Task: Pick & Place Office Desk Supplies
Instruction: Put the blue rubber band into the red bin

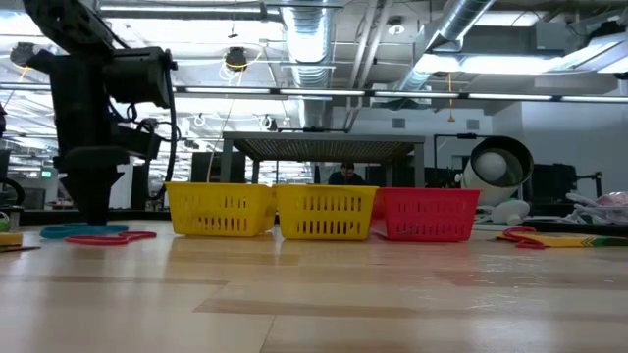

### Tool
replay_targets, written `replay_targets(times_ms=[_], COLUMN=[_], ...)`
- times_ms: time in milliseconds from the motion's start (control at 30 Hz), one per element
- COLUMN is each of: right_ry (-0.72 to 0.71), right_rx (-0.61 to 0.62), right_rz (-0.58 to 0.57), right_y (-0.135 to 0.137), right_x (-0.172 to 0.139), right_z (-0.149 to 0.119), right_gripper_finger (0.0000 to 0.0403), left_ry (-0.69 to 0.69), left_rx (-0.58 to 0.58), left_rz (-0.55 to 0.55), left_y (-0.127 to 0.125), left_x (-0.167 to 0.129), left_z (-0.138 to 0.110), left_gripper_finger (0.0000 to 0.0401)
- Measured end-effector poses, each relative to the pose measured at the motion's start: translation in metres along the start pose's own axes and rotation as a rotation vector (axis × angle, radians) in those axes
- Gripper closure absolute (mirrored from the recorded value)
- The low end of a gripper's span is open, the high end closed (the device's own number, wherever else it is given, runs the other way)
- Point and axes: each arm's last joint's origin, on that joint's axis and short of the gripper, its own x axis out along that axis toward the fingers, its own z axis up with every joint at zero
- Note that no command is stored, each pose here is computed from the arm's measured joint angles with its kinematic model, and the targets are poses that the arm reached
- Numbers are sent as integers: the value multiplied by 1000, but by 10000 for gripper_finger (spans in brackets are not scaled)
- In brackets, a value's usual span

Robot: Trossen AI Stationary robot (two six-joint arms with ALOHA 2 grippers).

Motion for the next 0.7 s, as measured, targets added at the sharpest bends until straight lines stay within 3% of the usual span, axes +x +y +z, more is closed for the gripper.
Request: replay_targets(times_ms=[367, 700], right_ry=[0, 1], right_rx=[4, -1], right_rz=[7, 21], right_y=[2, 6], right_x=[0, 1], right_z=[0, 0], right_gripper_finger=[159, 159], left_ry=[31, 34], left_rx=[-31, -50], left_rz=[1, -19], left_y=[0, -1], left_x=[6, 6], left_z=[0, 1], left_gripper_finger=[254, 358])
